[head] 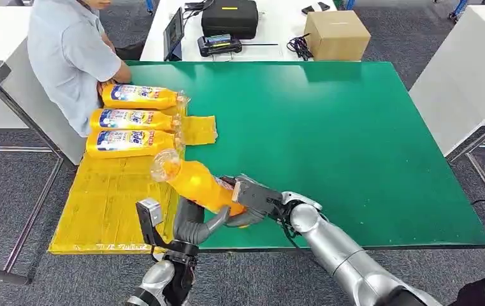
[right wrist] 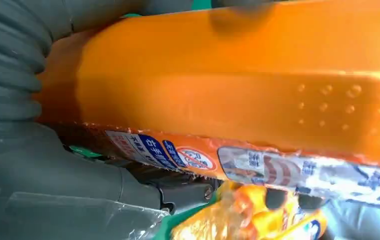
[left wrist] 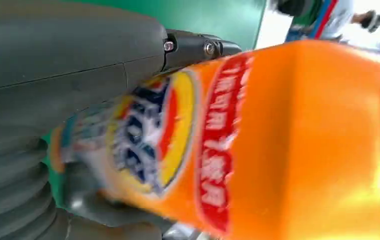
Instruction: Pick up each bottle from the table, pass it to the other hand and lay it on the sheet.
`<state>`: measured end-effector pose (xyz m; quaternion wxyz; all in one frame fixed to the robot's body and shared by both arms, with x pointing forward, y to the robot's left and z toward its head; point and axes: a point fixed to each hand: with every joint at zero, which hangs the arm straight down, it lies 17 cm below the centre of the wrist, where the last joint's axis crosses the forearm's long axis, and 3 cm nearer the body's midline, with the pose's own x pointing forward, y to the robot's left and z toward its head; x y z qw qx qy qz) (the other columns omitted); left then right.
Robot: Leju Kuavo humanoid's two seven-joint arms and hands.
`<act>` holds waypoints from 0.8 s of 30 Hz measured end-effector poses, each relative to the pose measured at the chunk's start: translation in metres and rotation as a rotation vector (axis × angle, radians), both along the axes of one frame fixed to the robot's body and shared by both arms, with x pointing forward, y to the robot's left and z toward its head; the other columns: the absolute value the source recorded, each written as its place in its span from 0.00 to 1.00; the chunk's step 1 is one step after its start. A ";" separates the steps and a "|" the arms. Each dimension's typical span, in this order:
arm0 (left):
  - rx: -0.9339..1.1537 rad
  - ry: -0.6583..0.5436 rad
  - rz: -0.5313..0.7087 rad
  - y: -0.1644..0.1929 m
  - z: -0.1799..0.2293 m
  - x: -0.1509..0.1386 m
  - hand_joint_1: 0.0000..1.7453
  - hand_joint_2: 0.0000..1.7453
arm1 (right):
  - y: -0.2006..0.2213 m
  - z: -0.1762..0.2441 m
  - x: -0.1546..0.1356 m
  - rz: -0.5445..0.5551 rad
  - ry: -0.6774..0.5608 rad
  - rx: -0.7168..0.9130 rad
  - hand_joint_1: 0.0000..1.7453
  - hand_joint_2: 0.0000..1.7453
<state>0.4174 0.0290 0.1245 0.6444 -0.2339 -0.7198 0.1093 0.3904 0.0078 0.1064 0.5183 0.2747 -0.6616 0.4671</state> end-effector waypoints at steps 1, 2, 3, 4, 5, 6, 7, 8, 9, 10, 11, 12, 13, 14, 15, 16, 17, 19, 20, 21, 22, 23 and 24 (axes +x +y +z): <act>-0.004 -0.004 0.009 0.002 0.002 0.001 0.00 1.00 | 0.002 -0.001 -0.002 0.005 0.001 0.001 1.00 1.00; -0.005 -0.006 0.015 0.003 0.003 0.002 0.00 1.00 | 0.003 -0.002 -0.002 0.007 0.002 0.000 1.00 1.00; -0.008 -0.008 0.021 0.005 0.004 0.002 0.00 1.00 | 0.004 -0.003 -0.003 0.011 0.002 -0.004 1.00 1.00; -0.010 -0.009 0.024 0.006 0.005 0.003 0.00 1.00 | 0.004 -0.004 -0.004 0.013 0.003 -0.006 1.00 1.00; -0.010 -0.009 0.027 0.006 0.005 0.003 0.00 1.00 | 0.005 -0.005 -0.005 0.014 0.005 -0.008 1.00 1.00; -0.010 -0.008 0.032 0.008 0.005 0.004 0.00 1.00 | 0.005 -0.006 -0.005 0.015 0.005 -0.010 1.00 1.00; -0.015 -0.004 0.036 0.009 0.005 0.004 0.00 1.00 | 0.006 -0.007 -0.005 0.014 0.006 -0.011 1.00 1.00; -0.023 0.000 0.037 0.009 0.005 0.004 0.00 1.00 | 0.006 -0.008 -0.005 0.013 0.008 -0.012 1.00 1.00; -0.037 0.002 0.035 0.009 0.005 0.004 0.00 1.00 | 0.006 -0.009 -0.006 0.012 0.011 -0.011 1.00 1.00; -0.051 0.005 0.030 0.009 0.006 0.004 0.04 1.00 | 0.005 -0.009 -0.005 0.010 0.011 -0.012 1.00 1.00; -0.071 0.009 0.023 0.009 0.008 0.004 0.97 1.00 | 0.005 -0.010 -0.005 0.010 0.013 -0.012 1.00 1.00; -0.091 0.010 0.014 0.008 0.010 0.003 1.00 1.00 | 0.005 -0.010 -0.006 0.010 0.015 -0.010 1.00 1.00; -0.101 0.007 0.007 0.007 0.012 0.002 1.00 1.00 | 0.005 -0.011 -0.006 0.011 0.016 -0.006 1.00 1.00; -0.106 0.002 0.005 0.007 0.014 0.002 1.00 1.00 | 0.005 -0.011 -0.006 0.010 0.016 -0.004 1.00 1.00; -0.105 -0.004 0.004 0.007 0.015 0.001 1.00 1.00 | 0.005 -0.011 -0.006 0.010 0.017 -0.002 0.62 1.00; -0.106 -0.009 0.003 0.007 0.017 0.001 1.00 1.00 | 0.005 -0.010 -0.006 0.009 0.016 0.002 0.00 1.00; -0.107 -0.017 0.004 0.007 0.019 0.000 1.00 1.00 | 0.005 -0.009 -0.006 0.008 0.015 0.005 0.00 1.00; -0.100 -0.036 0.005 0.007 0.022 -0.001 1.00 1.00 | 0.005 -0.008 -0.004 -0.001 0.018 0.013 0.00 1.00; -0.098 -0.043 0.006 0.007 0.023 -0.002 1.00 1.00 | 0.004 -0.008 -0.004 -0.005 0.019 0.015 0.00 1.00; -0.092 -0.053 0.009 0.008 0.025 -0.003 1.00 1.00 | 0.004 -0.007 -0.002 -0.012 0.017 0.019 0.00 1.00; -0.084 -0.056 0.013 0.008 0.025 -0.004 1.00 1.00 | 0.004 -0.007 -0.001 -0.017 0.016 0.018 0.00 1.00; -0.077 -0.056 0.015 0.008 0.024 -0.004 1.00 1.00 | 0.004 -0.007 0.000 -0.022 0.015 0.017 0.00 1.00; -0.074 -0.060 0.015 0.008 0.025 -0.004 1.00 1.00 | 0.004 -0.008 0.000 -0.024 0.016 0.014 0.00 1.00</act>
